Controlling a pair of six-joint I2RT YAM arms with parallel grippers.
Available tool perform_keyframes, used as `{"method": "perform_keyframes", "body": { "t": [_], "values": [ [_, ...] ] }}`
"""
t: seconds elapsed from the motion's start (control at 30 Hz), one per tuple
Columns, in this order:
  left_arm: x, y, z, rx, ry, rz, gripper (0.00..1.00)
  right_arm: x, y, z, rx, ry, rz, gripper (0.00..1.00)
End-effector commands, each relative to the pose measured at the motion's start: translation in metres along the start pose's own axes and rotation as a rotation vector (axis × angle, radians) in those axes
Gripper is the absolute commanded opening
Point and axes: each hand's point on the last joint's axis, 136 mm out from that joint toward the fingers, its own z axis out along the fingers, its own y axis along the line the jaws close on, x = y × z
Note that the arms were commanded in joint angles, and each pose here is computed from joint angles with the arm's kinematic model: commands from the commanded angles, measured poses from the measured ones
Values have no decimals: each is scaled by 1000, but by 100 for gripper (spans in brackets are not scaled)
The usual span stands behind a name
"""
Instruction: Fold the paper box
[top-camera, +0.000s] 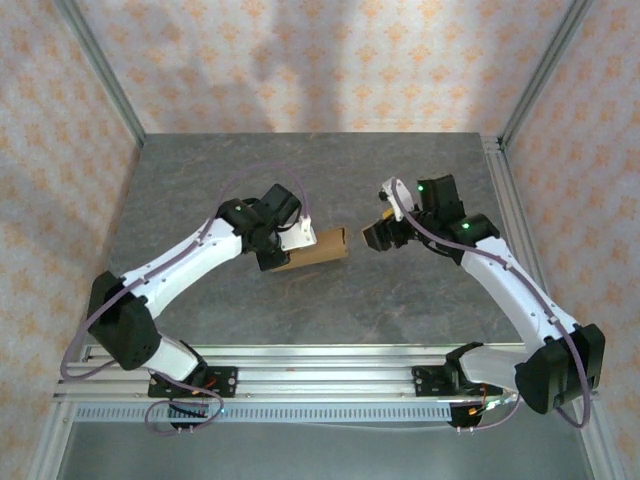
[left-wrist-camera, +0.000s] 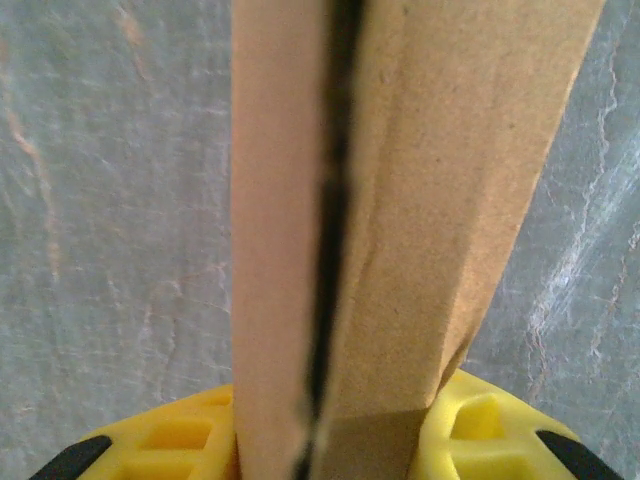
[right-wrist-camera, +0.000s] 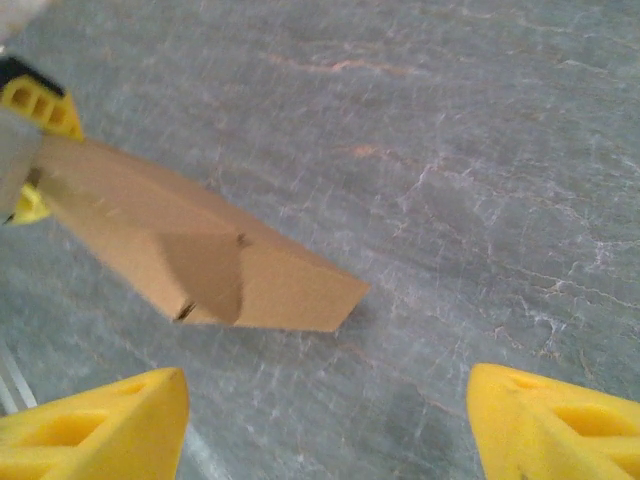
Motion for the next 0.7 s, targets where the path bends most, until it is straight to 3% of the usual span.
{"method": "perform_keyframes", "body": {
  "t": [0.0,0.27,0.67],
  "values": [
    [9,-8,2,70,56,12,18,0,15,-6,-39,52,-141,70],
    [5,-9,24,125,104,27,18,8,21,17,-45,172,-170,60],
    [3,-10,31,145,120,34,18,-1,7,46,1,190,-56,32]
  ]
}}
